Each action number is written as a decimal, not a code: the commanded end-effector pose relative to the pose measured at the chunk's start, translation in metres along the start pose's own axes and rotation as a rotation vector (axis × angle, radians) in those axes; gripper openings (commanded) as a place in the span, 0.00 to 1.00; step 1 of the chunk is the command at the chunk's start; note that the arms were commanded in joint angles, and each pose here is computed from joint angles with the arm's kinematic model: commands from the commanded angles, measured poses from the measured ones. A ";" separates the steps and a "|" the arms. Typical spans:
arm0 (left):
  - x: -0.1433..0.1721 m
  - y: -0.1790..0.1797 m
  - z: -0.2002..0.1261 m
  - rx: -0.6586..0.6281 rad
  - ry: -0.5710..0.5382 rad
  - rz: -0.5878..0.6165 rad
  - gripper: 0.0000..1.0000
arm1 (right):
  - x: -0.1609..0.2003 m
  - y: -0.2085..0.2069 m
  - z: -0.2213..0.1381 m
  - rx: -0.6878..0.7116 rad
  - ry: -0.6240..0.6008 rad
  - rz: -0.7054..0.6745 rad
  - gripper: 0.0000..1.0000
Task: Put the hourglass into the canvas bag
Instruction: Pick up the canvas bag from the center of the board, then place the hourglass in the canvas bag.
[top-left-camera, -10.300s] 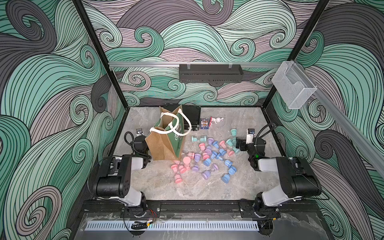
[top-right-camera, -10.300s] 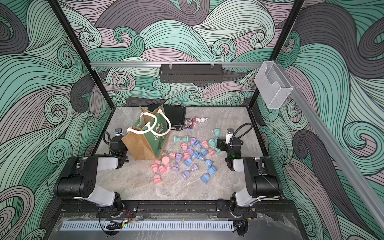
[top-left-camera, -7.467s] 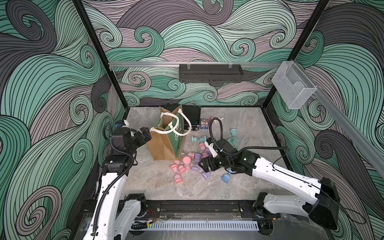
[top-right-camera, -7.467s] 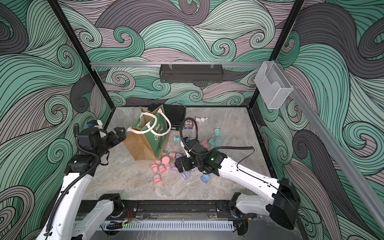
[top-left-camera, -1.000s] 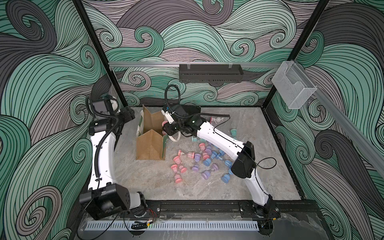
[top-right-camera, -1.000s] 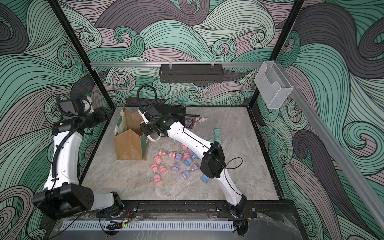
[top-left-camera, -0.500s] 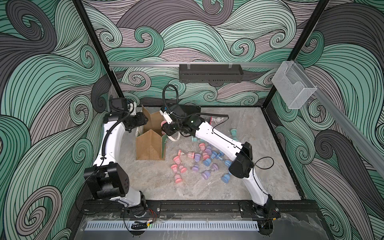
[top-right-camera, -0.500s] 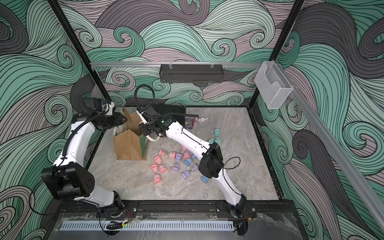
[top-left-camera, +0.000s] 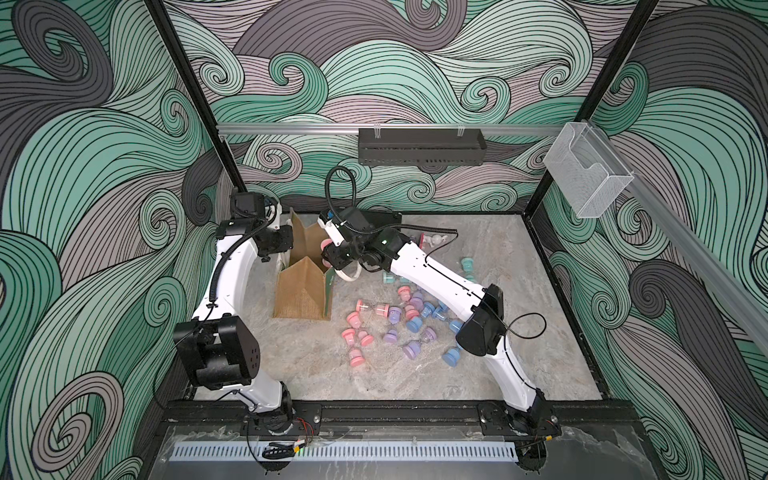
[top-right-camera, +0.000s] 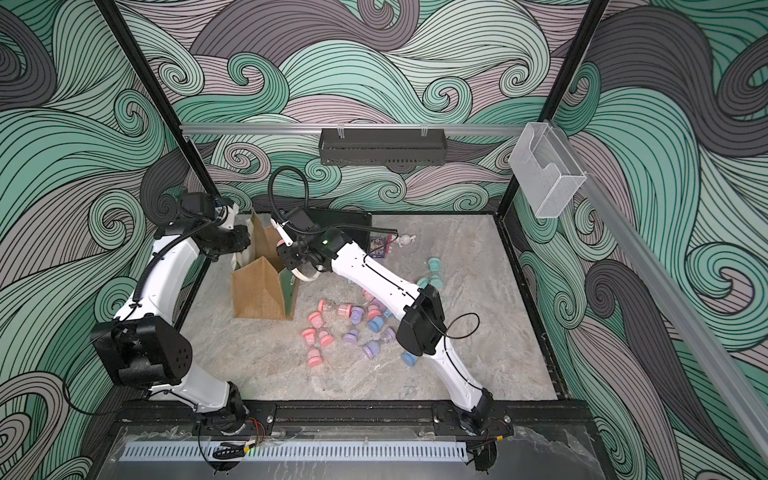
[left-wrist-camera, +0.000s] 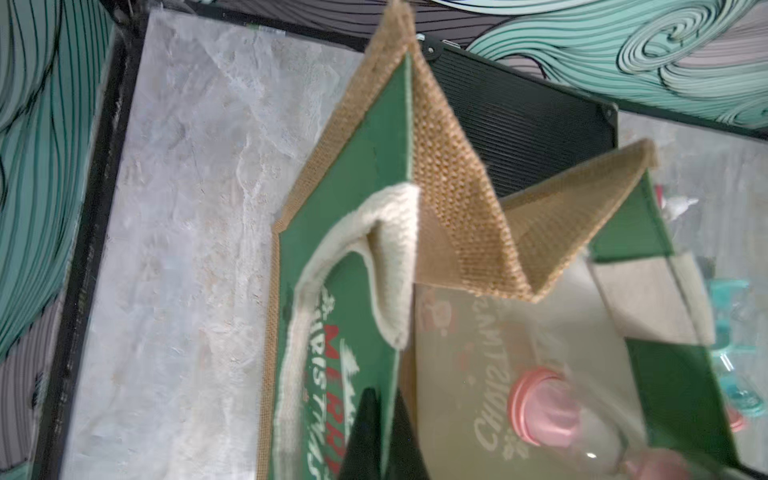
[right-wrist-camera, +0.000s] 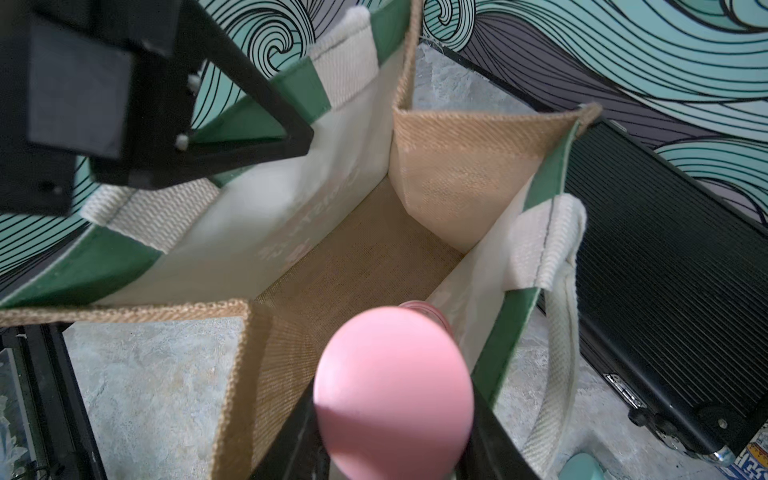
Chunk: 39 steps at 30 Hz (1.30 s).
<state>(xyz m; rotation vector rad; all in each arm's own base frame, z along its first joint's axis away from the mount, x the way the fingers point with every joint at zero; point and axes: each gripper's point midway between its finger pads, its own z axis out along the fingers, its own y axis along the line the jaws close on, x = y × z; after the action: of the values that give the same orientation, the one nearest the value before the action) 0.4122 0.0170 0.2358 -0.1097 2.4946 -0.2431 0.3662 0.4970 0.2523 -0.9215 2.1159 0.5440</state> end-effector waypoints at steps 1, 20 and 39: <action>-0.018 -0.023 -0.023 0.085 -0.066 0.060 0.00 | -0.023 0.004 -0.016 -0.018 -0.064 -0.031 0.26; -0.042 -0.077 -0.064 0.368 -0.184 0.074 0.00 | 0.003 -0.025 0.026 0.003 0.003 0.023 0.31; -0.053 -0.068 -0.036 0.374 -0.157 -0.077 0.00 | -0.016 -0.051 -0.042 0.018 -0.119 0.094 0.72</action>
<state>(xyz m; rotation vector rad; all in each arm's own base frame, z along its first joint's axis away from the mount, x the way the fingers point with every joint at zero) 0.4192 -0.0374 0.2865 -0.1261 2.3392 -0.7153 0.3953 0.4535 0.2264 -0.8277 2.1686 0.5342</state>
